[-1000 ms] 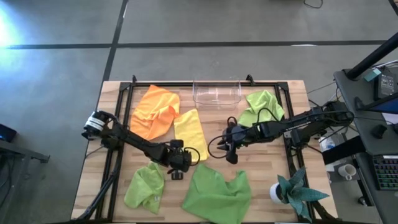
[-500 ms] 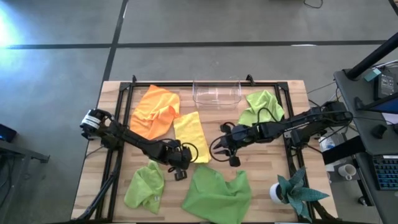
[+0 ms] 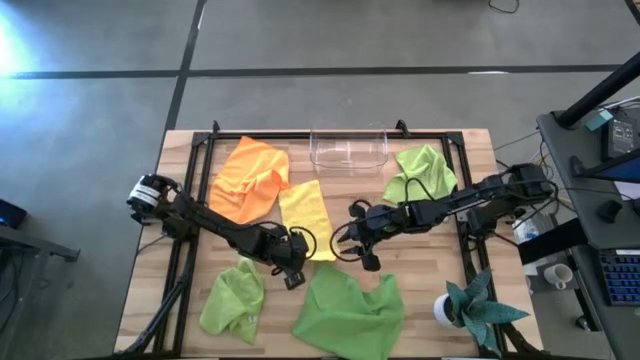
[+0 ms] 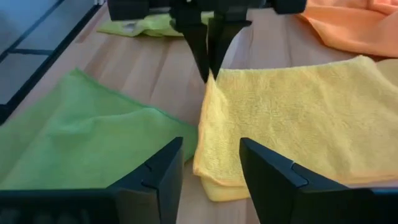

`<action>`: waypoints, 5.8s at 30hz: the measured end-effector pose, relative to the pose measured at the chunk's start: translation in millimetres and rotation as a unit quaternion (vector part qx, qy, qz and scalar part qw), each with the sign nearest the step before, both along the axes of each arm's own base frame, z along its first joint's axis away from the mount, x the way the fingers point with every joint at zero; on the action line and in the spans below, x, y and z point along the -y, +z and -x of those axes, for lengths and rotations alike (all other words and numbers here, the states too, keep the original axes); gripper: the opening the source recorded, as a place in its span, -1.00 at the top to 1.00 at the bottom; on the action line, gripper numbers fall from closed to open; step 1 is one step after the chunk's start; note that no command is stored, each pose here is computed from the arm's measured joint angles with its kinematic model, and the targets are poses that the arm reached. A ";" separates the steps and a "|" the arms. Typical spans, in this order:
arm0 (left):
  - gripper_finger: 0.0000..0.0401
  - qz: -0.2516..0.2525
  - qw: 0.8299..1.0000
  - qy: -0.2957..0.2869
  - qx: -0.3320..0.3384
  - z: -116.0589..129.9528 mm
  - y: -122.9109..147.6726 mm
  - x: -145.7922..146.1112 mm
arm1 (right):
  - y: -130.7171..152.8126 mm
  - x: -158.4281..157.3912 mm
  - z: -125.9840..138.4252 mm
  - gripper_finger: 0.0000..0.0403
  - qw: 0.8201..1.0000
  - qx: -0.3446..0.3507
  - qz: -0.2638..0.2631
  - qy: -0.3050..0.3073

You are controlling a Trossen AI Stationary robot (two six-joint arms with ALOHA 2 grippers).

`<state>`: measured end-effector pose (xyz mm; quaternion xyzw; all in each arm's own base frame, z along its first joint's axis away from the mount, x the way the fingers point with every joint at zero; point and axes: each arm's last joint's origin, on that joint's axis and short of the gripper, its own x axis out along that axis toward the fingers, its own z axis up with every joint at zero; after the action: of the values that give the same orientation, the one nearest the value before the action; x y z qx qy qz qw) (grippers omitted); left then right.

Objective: Fold microfiber towels
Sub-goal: Fold the yellow microfiber cloth, then put the yellow microfiber cloth into the transparent bin

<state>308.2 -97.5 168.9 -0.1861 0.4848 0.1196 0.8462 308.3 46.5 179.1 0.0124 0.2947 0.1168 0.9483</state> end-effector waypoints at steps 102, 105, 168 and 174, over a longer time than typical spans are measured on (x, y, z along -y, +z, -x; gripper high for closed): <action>0.99 -0.057 0.997 0.036 -0.043 10.7 31.8 -76.9 | 7.0 55.1 -107.2 0.95 0.942 -0.300 0.028 -0.149; 0.99 -0.063 0.995 0.051 -0.051 8.7 27.2 -84.2 | 0.7 66.3 -109.1 0.95 0.940 -0.302 0.036 -0.154; 0.32 -0.093 0.993 -0.066 -0.009 14.1 42.3 -19.6 | 38.7 60.2 -13.4 0.52 0.975 -0.202 0.000 -0.091; 0.32 -0.097 0.992 -0.073 -0.020 6.7 26.5 -13.0 | 21.9 43.5 -13.8 0.45 0.986 -0.161 0.018 -0.048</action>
<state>301.5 -84.4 195.4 -0.0651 0.5000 0.1072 0.8569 322.1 3.0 201.0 0.0277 0.4450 0.0626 0.8929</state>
